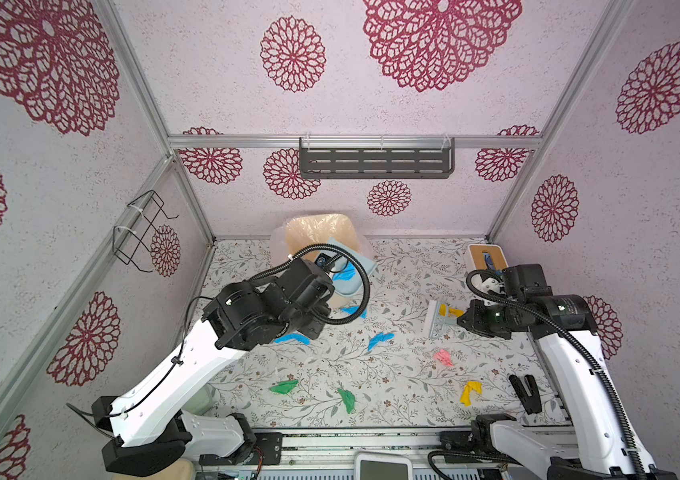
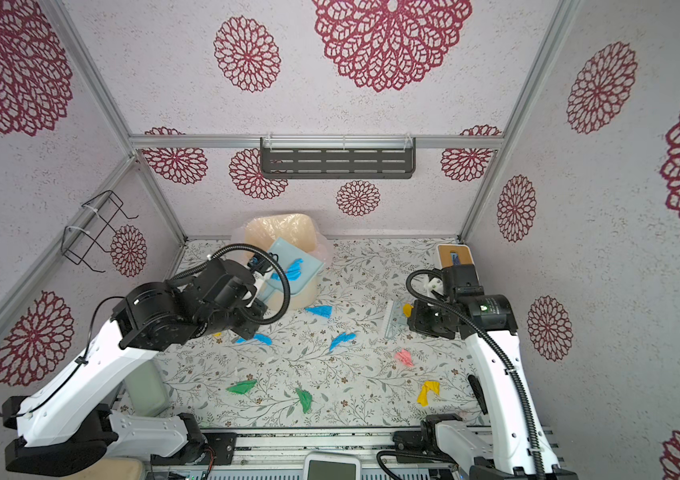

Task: Sweep away the paper scraps from the table
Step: 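Carry the dustpan over the bin and tip it with the left gripper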

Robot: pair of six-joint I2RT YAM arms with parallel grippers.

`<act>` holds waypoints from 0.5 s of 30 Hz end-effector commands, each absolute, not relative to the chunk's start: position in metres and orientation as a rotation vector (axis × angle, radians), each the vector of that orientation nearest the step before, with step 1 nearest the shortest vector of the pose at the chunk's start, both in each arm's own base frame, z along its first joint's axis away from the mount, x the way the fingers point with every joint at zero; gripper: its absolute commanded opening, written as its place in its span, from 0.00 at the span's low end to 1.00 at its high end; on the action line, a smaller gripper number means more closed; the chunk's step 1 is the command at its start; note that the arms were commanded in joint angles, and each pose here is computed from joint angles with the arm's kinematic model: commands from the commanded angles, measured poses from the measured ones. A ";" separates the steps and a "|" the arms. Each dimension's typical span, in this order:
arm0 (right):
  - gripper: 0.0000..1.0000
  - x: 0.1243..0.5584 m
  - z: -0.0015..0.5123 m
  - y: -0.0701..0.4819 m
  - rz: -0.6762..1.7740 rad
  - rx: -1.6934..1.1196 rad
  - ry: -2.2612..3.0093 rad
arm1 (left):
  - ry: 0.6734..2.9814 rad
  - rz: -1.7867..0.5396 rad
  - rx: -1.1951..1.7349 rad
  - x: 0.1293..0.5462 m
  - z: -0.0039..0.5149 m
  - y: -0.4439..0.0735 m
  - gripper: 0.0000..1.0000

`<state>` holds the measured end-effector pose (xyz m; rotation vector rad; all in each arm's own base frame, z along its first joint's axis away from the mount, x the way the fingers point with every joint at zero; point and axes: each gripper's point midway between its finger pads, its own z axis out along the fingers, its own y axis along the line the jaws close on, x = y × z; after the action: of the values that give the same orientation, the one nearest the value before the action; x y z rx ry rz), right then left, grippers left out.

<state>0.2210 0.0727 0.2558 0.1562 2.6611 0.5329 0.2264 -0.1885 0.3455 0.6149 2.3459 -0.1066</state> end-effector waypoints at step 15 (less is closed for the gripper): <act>0.00 0.218 0.257 0.086 0.670 0.128 2.624 | 2.447 0.173 0.323 0.335 0.350 -0.080 0.00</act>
<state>0.2179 0.0834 0.2466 0.1486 2.6680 0.6425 0.3205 -0.0825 0.3464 0.2732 2.4637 0.1707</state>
